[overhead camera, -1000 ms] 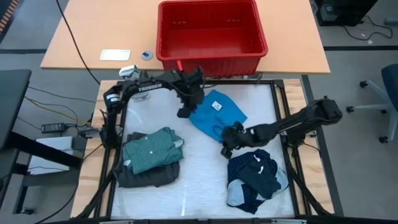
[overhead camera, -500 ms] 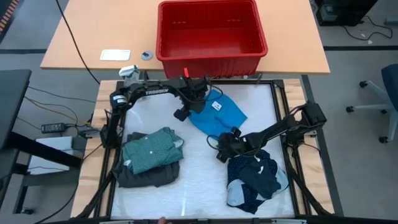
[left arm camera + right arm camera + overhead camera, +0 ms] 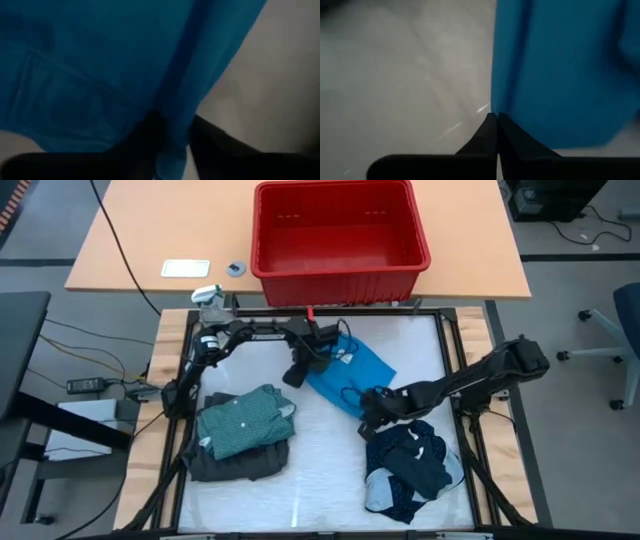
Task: Fold Laundry from Bin
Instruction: Fold the blue short on the table
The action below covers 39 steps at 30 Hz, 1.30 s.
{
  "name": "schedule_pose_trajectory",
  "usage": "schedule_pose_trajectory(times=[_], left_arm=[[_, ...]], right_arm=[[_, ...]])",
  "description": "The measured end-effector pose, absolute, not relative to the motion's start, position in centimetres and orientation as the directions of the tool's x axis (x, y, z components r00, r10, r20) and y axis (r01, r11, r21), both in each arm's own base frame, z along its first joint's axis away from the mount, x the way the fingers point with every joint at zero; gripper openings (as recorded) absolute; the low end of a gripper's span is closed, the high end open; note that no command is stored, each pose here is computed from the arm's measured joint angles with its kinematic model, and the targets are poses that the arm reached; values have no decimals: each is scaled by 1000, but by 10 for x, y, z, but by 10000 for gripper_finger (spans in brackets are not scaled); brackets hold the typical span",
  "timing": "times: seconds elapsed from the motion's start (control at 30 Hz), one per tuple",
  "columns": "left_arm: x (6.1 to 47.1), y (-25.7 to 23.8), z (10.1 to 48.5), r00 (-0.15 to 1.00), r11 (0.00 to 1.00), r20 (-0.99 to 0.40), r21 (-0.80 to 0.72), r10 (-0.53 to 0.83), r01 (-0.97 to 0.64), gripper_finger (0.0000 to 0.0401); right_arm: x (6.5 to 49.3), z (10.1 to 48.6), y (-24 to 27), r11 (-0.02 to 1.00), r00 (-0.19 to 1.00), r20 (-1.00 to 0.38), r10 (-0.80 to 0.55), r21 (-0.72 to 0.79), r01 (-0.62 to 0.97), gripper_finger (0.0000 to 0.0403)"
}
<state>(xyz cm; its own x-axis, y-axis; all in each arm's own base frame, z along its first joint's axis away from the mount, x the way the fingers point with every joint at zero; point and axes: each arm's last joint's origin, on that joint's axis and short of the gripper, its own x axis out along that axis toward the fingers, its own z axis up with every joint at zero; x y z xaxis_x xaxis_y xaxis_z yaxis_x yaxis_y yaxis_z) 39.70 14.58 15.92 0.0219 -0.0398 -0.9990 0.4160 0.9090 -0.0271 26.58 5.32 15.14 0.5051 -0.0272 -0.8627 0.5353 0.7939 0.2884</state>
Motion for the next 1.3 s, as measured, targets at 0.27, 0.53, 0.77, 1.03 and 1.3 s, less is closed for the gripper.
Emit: schedule_pose_trajectory(times=[0.27, 0.53, 0.77, 1.03, 1.3], left_arm=[[381, 79, 203, -154, 855, -923, -384, -352, 349, 21], [407, 77, 259, 159, 892, -950, -183, -268, 413, 23], [440, 119, 287, 556, 938, -816, 50, -159, 343, 19], [459, 164, 206, 456, 979, -883, -25, -117, 203, 58], [460, 192, 203, 502, 998, -865, -12, 17, -54, 161]], right_arm=[[243, 208, 63, 680, 590, -728, 351, 631, 374, 3], [210, 230, 34, 629, 576, -776, 258, 587, 510, 2], [191, 222, 14, 565, 428, -884, 186, 453, 690, 1], [183, 213, -23, 494, 375, -926, 37, 343, 799, 2], [160, 181, -50, 240, 258, -966, -27, 245, 939, 31]])
